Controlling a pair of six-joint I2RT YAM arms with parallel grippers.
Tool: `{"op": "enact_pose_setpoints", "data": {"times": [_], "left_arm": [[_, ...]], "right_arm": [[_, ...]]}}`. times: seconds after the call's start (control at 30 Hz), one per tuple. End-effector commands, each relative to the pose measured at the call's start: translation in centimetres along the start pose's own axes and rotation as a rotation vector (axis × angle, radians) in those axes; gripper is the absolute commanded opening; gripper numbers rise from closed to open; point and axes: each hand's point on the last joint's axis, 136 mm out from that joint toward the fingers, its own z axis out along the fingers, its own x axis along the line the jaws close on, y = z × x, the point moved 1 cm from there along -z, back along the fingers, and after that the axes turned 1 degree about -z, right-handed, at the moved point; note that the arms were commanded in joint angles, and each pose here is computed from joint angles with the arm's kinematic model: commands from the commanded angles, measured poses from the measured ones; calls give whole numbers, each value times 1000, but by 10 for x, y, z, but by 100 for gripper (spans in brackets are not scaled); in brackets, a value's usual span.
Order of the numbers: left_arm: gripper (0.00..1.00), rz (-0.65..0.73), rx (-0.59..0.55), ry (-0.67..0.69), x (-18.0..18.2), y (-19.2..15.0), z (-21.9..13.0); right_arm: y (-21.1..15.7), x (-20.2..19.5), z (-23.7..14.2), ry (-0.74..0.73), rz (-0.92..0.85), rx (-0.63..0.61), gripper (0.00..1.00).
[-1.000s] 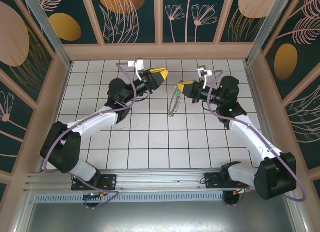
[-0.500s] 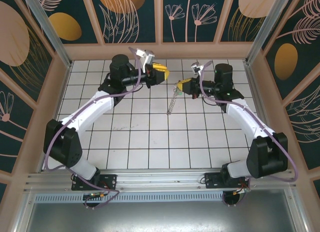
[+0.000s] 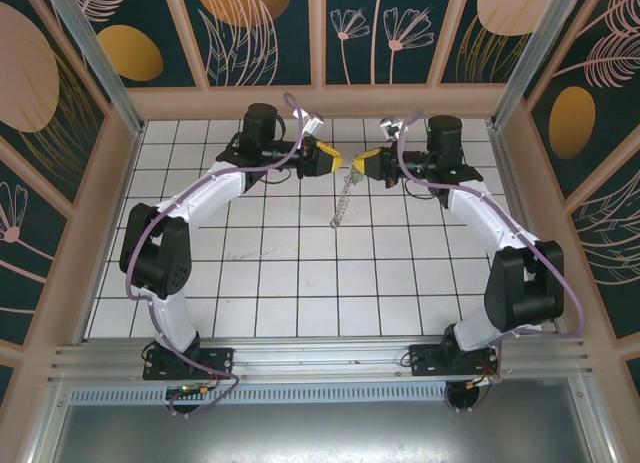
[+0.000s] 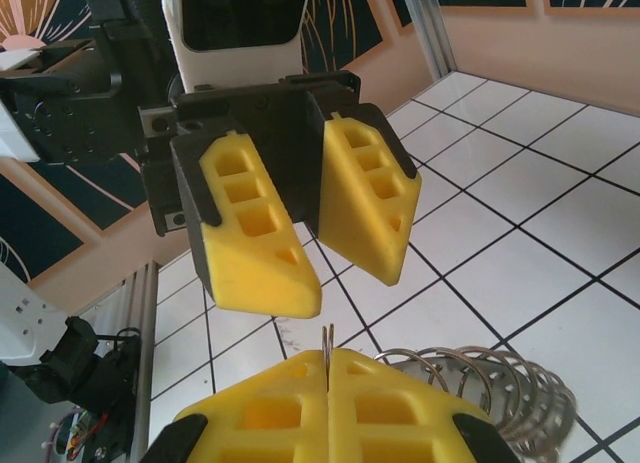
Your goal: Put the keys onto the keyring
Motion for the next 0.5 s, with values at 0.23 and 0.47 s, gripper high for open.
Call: {"op": "enact_pose_setpoints", "data": {"times": [0.23, 0.47], "left_arm": [[32, 41, 7, -115, -15, 9, 3], [30, 14, 4, -129, -9, 3, 7]], "right_arm": [[16, 6, 1, 64, -68, -11, 0], [18, 7, 1, 71, -71, -17, 0]]}}
